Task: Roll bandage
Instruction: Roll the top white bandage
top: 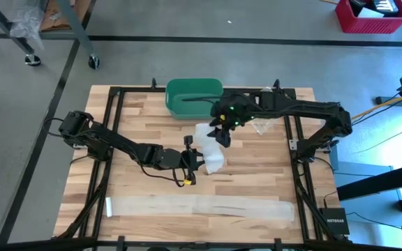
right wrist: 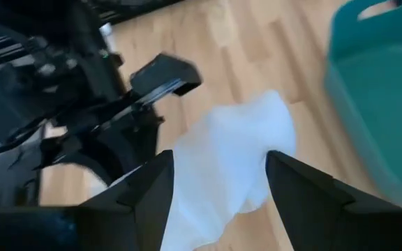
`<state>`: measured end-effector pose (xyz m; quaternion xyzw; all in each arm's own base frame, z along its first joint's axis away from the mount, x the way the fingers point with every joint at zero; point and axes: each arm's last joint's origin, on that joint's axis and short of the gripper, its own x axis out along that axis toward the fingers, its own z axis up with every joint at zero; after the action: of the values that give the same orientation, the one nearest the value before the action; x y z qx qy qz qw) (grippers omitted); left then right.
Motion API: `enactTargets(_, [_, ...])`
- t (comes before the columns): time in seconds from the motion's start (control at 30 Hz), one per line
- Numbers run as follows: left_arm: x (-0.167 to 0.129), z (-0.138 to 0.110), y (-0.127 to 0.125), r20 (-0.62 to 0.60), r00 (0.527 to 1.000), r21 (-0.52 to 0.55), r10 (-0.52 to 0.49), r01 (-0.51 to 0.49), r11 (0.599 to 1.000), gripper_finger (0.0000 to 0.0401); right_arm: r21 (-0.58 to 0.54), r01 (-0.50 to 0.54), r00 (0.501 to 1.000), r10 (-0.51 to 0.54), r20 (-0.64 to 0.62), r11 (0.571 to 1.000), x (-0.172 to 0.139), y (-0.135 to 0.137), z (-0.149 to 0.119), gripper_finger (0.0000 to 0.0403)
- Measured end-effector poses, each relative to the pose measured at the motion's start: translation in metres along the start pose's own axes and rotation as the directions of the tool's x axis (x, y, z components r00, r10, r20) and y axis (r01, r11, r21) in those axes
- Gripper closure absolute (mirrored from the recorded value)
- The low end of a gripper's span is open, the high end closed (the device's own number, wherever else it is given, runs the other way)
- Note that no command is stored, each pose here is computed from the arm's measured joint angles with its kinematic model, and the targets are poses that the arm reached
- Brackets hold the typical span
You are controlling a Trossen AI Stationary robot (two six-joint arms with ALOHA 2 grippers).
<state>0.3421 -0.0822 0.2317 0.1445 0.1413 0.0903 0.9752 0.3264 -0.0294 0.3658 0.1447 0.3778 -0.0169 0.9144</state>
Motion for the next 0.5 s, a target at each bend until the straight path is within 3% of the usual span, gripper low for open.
enactTargets(0.2, [0.000,0.000,0.000,0.000,1.000,0.002,0.000,0.000,1.000,0.0347,-0.015,0.004,0.998,-0.005,-0.058,1.000,0.001,0.003,-0.006,0.0173])
enactTargets(0.3, [0.000,0.000,0.000,0.001,1.000,0.007,0.001,-0.001,1.000,0.0347,-0.017,-0.010,1.000,0.010,0.011,1.000,0.005,0.004,0.001,0.0173])
enactTargets(0.5, [0.000,0.000,0.001,0.001,1.000,0.008,0.002,-0.002,1.000,0.0347,-0.011,-0.028,0.983,0.026,-0.179,1.000,-0.001,0.004,-0.018,0.0173])
